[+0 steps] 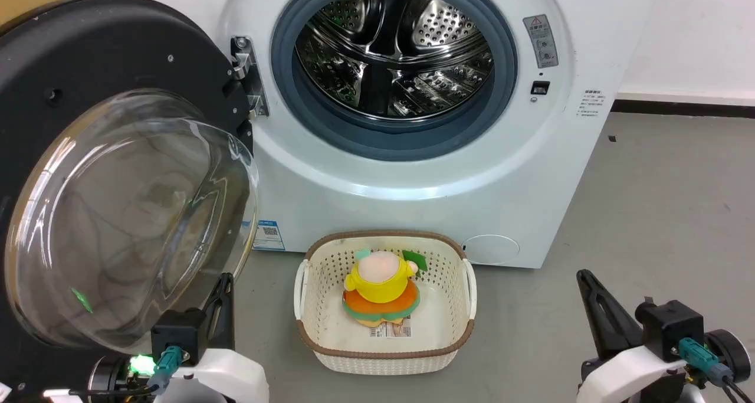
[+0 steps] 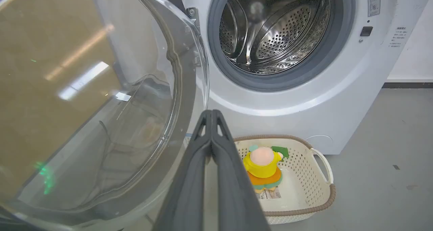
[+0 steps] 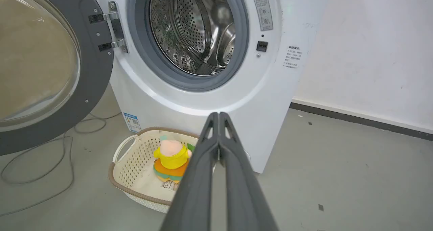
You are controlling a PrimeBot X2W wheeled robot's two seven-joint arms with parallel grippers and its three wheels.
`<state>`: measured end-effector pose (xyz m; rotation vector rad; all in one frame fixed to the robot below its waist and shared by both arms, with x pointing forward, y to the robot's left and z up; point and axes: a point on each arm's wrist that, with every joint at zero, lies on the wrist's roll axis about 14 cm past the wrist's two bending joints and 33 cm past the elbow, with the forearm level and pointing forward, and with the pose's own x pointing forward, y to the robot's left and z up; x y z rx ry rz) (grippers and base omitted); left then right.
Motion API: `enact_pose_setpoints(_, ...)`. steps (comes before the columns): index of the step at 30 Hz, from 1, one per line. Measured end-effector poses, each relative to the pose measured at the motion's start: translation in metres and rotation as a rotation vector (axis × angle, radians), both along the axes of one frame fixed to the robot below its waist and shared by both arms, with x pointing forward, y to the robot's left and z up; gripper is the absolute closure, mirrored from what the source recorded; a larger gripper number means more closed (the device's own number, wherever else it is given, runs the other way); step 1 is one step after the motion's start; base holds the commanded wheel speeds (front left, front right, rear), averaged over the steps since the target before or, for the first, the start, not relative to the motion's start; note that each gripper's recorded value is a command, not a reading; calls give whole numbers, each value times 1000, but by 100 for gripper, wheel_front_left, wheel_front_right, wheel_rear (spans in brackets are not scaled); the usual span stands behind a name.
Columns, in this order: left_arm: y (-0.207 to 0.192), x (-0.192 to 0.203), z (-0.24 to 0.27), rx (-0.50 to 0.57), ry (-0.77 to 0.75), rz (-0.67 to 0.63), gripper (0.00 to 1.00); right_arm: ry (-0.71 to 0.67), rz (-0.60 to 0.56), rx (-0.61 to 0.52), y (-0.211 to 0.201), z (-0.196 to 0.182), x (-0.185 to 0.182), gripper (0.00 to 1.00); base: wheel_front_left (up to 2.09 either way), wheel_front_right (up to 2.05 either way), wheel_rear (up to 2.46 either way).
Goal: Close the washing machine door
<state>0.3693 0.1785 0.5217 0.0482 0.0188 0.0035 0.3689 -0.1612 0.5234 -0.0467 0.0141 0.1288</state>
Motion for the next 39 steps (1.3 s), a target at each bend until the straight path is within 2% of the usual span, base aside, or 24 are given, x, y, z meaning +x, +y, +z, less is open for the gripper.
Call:
enact_pose_setpoints(2,0,0,0,0,0,0,100,0,0,0,0,0,0,100,0,0,0)
enact_pose_setpoints(3,0,0,0,0,0,0,0,0,0,0,0,0,0,0,0,0,0)
enact_pose_setpoints(24,1,-4,4,-1,-30,11,0,-27,20,31,6,4,2,0,0,0,0)
enact_pose_setpoints(39,24,-20,15,-4,-84,89,0,-62,102,63,33,11,10,0,0,0,0)
